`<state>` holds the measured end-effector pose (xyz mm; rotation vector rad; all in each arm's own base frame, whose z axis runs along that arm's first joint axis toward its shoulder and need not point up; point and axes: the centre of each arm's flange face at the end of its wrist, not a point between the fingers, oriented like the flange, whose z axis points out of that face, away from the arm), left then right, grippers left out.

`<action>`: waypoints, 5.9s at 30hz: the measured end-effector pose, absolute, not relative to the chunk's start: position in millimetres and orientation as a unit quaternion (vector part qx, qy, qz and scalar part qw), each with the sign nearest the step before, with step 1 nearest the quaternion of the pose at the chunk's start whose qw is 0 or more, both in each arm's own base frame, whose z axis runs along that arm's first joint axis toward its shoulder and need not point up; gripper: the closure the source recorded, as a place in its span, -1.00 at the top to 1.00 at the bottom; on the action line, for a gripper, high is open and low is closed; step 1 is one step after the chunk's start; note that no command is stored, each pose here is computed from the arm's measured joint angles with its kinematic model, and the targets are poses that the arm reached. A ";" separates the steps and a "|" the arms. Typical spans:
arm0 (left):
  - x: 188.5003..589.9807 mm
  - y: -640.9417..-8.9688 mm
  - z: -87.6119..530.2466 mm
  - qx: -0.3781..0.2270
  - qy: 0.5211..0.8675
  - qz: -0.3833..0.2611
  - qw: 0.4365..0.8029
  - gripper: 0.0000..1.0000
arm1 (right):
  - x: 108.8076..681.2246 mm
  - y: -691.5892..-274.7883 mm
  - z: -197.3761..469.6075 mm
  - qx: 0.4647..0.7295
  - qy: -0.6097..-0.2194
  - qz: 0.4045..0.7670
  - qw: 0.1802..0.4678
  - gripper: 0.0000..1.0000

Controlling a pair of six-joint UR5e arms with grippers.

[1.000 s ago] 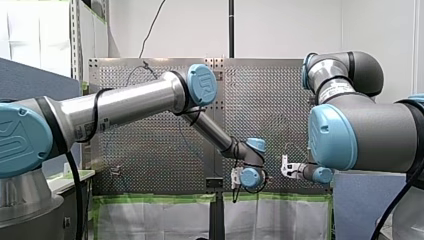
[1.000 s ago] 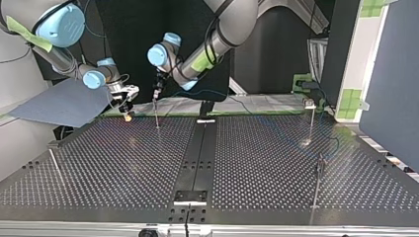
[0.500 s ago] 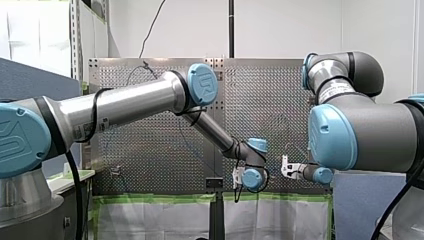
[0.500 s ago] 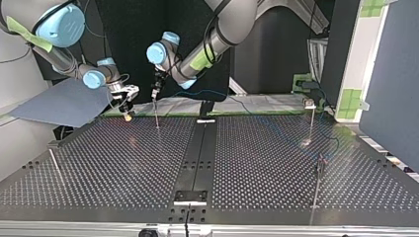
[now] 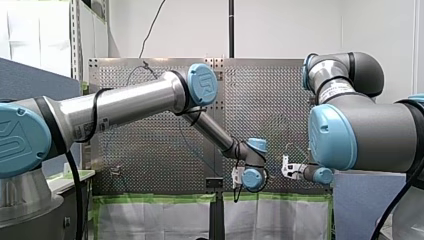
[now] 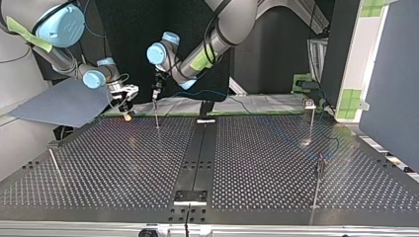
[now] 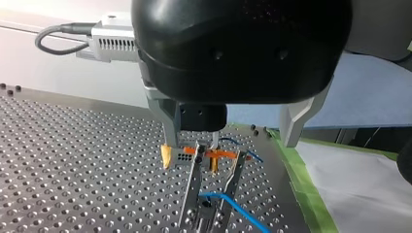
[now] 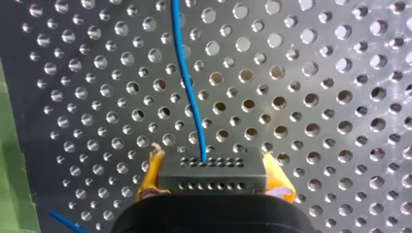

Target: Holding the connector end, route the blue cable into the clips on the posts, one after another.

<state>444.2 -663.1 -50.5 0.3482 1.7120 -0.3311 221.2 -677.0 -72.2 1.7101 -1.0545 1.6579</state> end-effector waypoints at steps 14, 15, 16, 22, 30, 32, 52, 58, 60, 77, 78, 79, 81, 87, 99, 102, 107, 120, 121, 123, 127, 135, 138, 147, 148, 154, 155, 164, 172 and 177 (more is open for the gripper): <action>450.8 -658.6 -49.9 0.146 0.748 -0.141 0.632 1.00 | 220.9 -676.7 -73.3 0.633 -0.391 0.614 0.264 -1.00; 450.7 -658.7 -49.8 0.146 0.748 -0.141 0.632 1.00 | 220.9 -676.7 -73.3 0.633 -0.391 0.614 0.264 -1.00; 450.3 -659.0 -49.9 0.147 0.748 -0.141 0.632 1.00 | 221.0 -676.7 -73.3 0.633 -0.390 0.614 0.264 -1.00; 446.0 -661.7 -49.9 0.149 0.748 -0.142 0.631 1.00 | 221.8 -676.2 -73.7 0.634 -0.390 0.614 0.263 -1.00; 443.9 -662.7 -50.4 0.149 0.748 -0.142 0.631 1.00 | 220.8 -676.5 -73.7 0.634 -0.391 0.614 0.264 -1.00; 443.1 -662.9 -50.3 0.148 0.748 -0.140 0.632 1.00 | 220.9 -676.4 -73.7 0.634 -0.391 0.614 0.264 -1.00; 407.0 -672.8 13.7 0.124 0.714 -0.181 0.665 1.00 | 220.4 -676.2 -74.6 0.634 -0.391 0.613 0.263 -1.00; 388.9 -675.3 43.1 0.100 0.698 -0.210 0.678 1.00 | 220.1 -676.3 -74.6 0.633 -0.392 0.613 0.263 -1.00; 383.4 -674.5 53.0 0.089 0.692 -0.217 0.682 1.00 | 220.2 -676.2 -74.8 0.634 -0.392 0.613 0.263 -1.00; 349.3 -659.5 129.7 0.022 0.643 -0.291 0.708 1.00 | 224.6 -674.1 -75.8 0.636 -0.388 0.615 0.258 -1.00; 348.5 -657.1 134.7 0.019 0.639 -0.294 0.711 1.00 | 224.7 -674.1 -75.8 0.636 -0.388 0.615 0.257 -1.00; 348.2 -655.2 138.4 0.016 0.636 -0.296 0.712 1.00 | 224.8 -674.0 -75.8 0.636 -0.387 0.615 0.257 -1.00; 348.0 -650.1 147.2 0.010 0.629 -0.300 0.717 1.00 | 225.4 -673.6 -76.1 0.637 -0.387 0.616 0.256 -1.00; 353.4 -627.7 172.1 -0.018 0.615 -0.315 0.723 1.00 | 226.8 -672.9 -76.4 0.638 -0.385 0.616 0.254 -1.00; 394.5 -555.0 212.0 -0.055 0.601 -0.326 0.728 1.00 | 227.1 -672.6 -77.0 0.638 -0.385 0.617 0.253 -1.00; 395.2 -541.6 223.9 -0.072 0.588 -0.330 0.735 1.00 | 226.9 -672.6 -77.2 0.639 -0.385 0.617 0.253 -1.00; 386.4 -529.4 224.7 -0.083 0.581 -0.334 0.738 1.00 | 226.7 -672.5 -77.4 0.639 -0.384 0.616 0.254 -1.00; 345.0 -503.5 172.5 -0.067 0.619 -0.319 0.714 1.00 | 227.6 -672.1 -77.6 0.640 -0.384 0.616 0.254 -1.00; 342.1 -500.9 168.3 -0.066 0.623 -0.316 0.712 1.00 | 227.5 -672.1 -77.7 0.640 -0.384 0.616 0.254 -1.00; 335.7 -494.2 159.3 -0.066 0.631 -0.310 0.708 1.00 | 226.8 -672.3 -77.7 0.640 -0.384 0.615 0.255 -1.00; 325.6 -482.8 145.3 -0.063 0.644 -0.300 0.701 1.00 | 225.6 -672.4 -78.0 0.641 -0.384 0.613 0.257 -1.00; 311.6 -461.3 121.9 -0.055 0.659 -0.297 0.689 1.00 | 220.8 -671.3 -79.7 0.648 -0.384 0.603 0.262 -1.00; 306.4 -454.8 115.0 -0.054 0.662 -0.305 0.683 1.00 | 218.9 -670.5 -80.6 0.649 -0.385 0.601 0.264 -1.00; 295.2 -428.5 93.5 -0.048 0.671 -0.325 0.664 1.00 | 208.1 -666.2 -82.3 0.651 -0.390 0.593 0.269 -1.00; 295.3 -424.4 91.1 -0.046 0.674 -0.323 0.663 1.00 | 207.4 -666.5 -80.5 0.651 -0.389 0.593 0.269 -1.00; 296.2 -392.3 73.3 -0.020 0.698 -0.290 0.654 1.00 | 201.4 -668.3 -58.1 0.647 -0.383 0.598 0.278 -1.00; 295.2 -386.9 70.0 -0.017 0.704 -0.282 0.652 1.00 | 199.7 -669.2 -51.4 0.645 -0.382 0.599 0.281 -1.00; 270.5 -342.9 44.5 -0.019 0.745 -0.223 0.628 1.00 | 186.8 -670.5 -8.8 0.636 -0.374 0.605 0.300 -1.00; 233.8 -314.6 28.2 0.000 0.774 -0.181 0.607 1.00 | 176.8 -669.6 22.2 0.627 -0.369 0.609 0.316 -1.00; 214.1 -299.5 21.4 0.013 0.785 -0.163 0.598 1.00 | 174.7 -671.4 25.0 0.620 -0.373 0.611 0.320 -1.00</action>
